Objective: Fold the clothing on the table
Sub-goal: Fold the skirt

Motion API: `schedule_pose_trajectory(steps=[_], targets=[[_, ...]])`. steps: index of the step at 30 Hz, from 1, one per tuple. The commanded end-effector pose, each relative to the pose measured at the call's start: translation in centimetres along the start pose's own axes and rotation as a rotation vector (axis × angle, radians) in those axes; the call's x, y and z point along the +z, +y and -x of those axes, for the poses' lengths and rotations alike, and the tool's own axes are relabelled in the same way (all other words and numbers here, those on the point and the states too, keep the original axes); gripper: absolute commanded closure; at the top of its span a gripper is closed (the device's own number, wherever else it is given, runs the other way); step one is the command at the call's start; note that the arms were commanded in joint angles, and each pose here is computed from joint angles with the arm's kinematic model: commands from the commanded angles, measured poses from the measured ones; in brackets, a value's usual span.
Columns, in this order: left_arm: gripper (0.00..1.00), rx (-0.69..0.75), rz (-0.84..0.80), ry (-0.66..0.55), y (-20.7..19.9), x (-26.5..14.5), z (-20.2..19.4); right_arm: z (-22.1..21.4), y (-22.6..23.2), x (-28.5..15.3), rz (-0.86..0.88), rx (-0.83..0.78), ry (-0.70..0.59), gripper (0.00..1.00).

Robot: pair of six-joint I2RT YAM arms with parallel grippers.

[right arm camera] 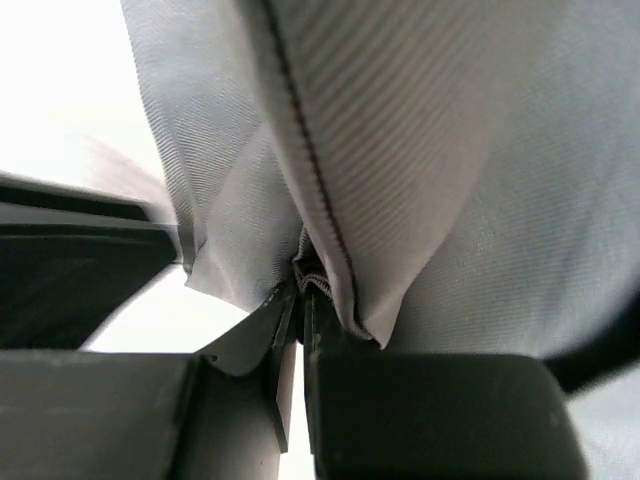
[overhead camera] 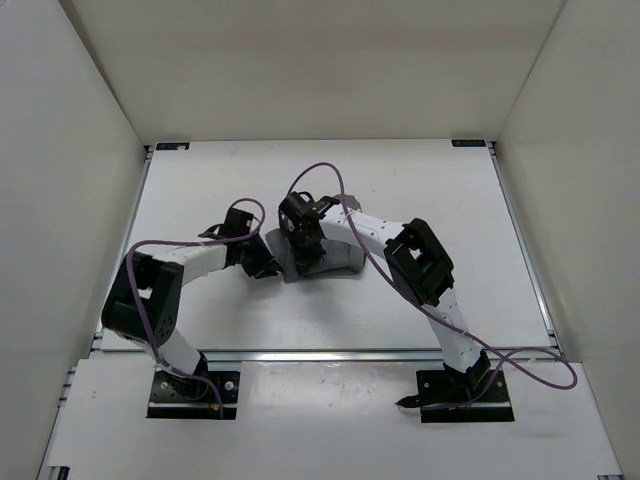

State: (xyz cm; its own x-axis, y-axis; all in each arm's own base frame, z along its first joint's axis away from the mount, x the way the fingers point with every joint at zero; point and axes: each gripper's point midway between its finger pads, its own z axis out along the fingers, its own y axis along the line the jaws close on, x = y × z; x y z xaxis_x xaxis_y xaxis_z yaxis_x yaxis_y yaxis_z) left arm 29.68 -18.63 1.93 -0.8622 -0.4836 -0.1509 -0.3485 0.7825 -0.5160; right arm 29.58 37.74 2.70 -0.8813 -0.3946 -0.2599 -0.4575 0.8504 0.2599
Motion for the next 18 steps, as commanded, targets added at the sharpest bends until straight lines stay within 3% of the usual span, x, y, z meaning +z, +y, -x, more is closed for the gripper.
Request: schedule_pose_trajectory(steps=[1, 7, 12, 18], targets=[[0.67, -0.041, -0.080, -0.083, -1.0, -3.9, 2.5, -2.3, -3.7, 0.5, -0.218, 0.070, 0.065, 1.00], [0.67, -0.118, -0.205, -0.305, -2.3, -11.2, 6.6, -4.0, -10.1, -2.6, -0.498, 0.260, 0.045, 0.96], [0.67, -0.112, -0.214, -0.318, -1.5, -12.4, 6.6, -3.1, -13.5, -7.1, -0.675, 0.302, 0.027, 0.82], [0.66, -0.107, -0.179, -0.293, 0.5, -11.8, 5.8, 1.4, -5.1, -12.4, -0.462, 0.084, -0.114, 0.71]])
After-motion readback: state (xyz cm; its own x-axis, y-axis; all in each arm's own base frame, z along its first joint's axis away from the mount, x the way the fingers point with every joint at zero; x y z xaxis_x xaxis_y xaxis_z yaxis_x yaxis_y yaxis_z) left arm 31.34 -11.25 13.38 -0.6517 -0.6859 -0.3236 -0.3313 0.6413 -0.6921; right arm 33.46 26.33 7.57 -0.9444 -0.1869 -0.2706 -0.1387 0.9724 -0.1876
